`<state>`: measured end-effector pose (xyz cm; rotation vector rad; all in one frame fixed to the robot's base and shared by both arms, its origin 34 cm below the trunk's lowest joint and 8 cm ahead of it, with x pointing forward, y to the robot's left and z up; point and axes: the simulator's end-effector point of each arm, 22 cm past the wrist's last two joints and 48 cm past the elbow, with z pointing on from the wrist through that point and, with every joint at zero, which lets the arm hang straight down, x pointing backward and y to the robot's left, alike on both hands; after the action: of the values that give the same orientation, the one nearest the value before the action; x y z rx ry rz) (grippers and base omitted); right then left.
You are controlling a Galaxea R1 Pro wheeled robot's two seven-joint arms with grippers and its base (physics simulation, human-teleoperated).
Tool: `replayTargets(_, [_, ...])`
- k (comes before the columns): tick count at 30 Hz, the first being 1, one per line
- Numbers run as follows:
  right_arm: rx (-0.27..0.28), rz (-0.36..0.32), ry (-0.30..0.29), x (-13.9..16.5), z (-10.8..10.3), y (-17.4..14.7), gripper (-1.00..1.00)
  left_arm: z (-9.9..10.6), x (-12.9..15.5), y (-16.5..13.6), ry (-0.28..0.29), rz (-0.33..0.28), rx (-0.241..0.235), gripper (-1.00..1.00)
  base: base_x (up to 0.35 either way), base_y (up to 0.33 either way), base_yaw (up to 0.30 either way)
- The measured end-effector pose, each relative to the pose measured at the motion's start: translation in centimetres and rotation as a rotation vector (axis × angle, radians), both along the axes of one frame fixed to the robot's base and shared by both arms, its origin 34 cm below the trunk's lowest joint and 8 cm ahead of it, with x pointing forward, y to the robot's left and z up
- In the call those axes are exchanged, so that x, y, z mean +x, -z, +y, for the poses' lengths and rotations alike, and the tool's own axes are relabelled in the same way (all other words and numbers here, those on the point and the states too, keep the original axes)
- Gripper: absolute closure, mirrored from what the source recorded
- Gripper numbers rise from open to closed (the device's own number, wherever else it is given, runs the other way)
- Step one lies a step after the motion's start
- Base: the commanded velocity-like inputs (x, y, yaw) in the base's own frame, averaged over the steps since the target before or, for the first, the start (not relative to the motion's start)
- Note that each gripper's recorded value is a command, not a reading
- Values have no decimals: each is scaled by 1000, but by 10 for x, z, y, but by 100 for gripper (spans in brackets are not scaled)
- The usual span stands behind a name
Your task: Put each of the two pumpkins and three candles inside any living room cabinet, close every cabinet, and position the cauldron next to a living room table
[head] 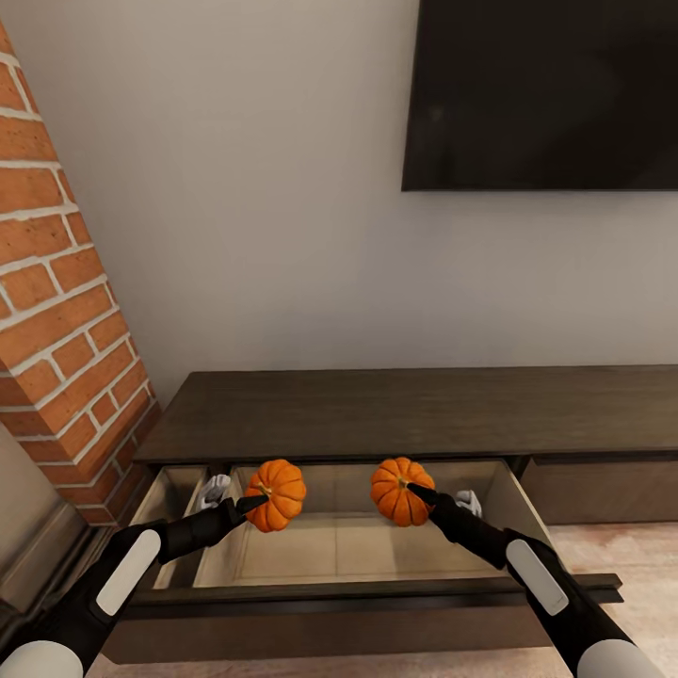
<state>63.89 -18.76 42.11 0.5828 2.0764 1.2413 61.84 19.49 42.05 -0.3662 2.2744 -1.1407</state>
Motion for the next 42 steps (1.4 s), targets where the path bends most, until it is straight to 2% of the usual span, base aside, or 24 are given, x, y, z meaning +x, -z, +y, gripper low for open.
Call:
replayTargets(7, [-8, -20, 12, 3, -3, -2, 100, 0, 0, 0, -1, 0, 0, 100, 0, 0, 0])
replayTargets(32, [-11, -22, 10, 3, -2, -2, 100, 0, 0, 0, 0, -1, -1, 100, 0, 0, 0])
replayTargets(39, [-27, 22, 5, -1, -1, 19, 100, 0, -3, 17, 2, 29, 3, 100, 0, 0, 0])
replayTargets(42, [-107, 102, 33, -6, -13, 47, 100, -1, -5, 25, 3, 45, 7, 100, 0, 0, 0])
